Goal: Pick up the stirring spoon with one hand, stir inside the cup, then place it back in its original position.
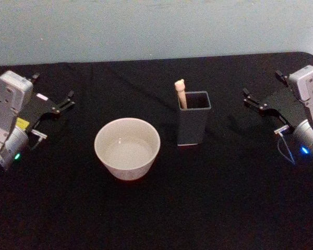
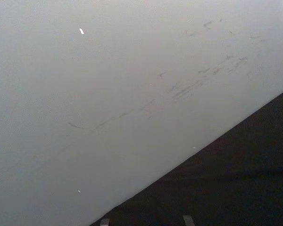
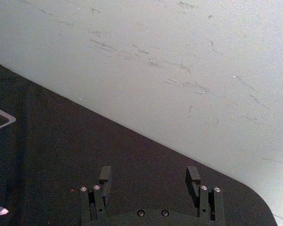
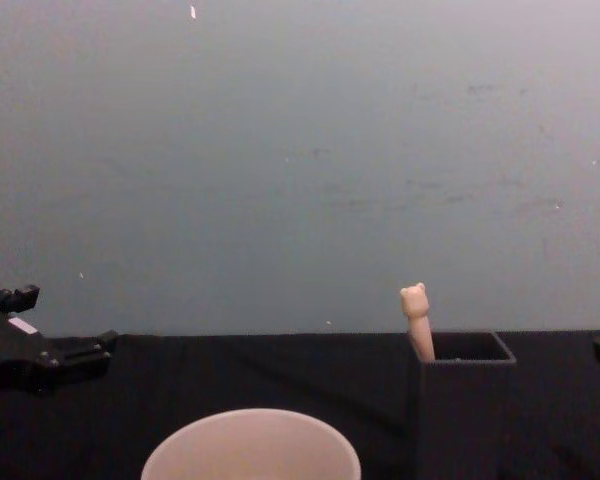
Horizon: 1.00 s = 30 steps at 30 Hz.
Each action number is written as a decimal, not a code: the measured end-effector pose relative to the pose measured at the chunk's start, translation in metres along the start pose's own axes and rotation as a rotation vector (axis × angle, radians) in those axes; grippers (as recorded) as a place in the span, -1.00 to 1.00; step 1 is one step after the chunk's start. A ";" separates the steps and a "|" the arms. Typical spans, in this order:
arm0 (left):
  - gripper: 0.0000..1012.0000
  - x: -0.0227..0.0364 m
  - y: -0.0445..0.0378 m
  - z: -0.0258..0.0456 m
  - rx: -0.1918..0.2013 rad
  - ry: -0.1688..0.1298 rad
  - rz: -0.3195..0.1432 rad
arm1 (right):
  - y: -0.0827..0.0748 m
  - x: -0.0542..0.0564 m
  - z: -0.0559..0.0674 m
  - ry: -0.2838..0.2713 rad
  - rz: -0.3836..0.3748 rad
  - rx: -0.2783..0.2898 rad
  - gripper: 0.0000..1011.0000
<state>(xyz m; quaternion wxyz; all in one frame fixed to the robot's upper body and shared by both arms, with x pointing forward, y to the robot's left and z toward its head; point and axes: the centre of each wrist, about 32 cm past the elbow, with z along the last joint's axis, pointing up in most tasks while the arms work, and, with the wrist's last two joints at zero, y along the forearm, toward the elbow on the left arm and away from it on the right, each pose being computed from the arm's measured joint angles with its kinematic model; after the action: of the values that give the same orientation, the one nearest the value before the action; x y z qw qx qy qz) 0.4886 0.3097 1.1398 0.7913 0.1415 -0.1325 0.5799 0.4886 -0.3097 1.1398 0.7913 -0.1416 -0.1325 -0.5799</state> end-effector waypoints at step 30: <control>0.98 0.0000 0.0000 0.0000 0.000 0.000 0.000 | 0.000 0.000 0.000 0.000 0.000 0.000 0.98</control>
<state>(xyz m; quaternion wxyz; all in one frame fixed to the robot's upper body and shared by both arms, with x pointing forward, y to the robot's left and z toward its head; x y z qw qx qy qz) 0.4886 0.3096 1.1398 0.7913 0.1415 -0.1325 0.5799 0.4886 -0.3097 1.1398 0.7913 -0.1416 -0.1325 -0.5799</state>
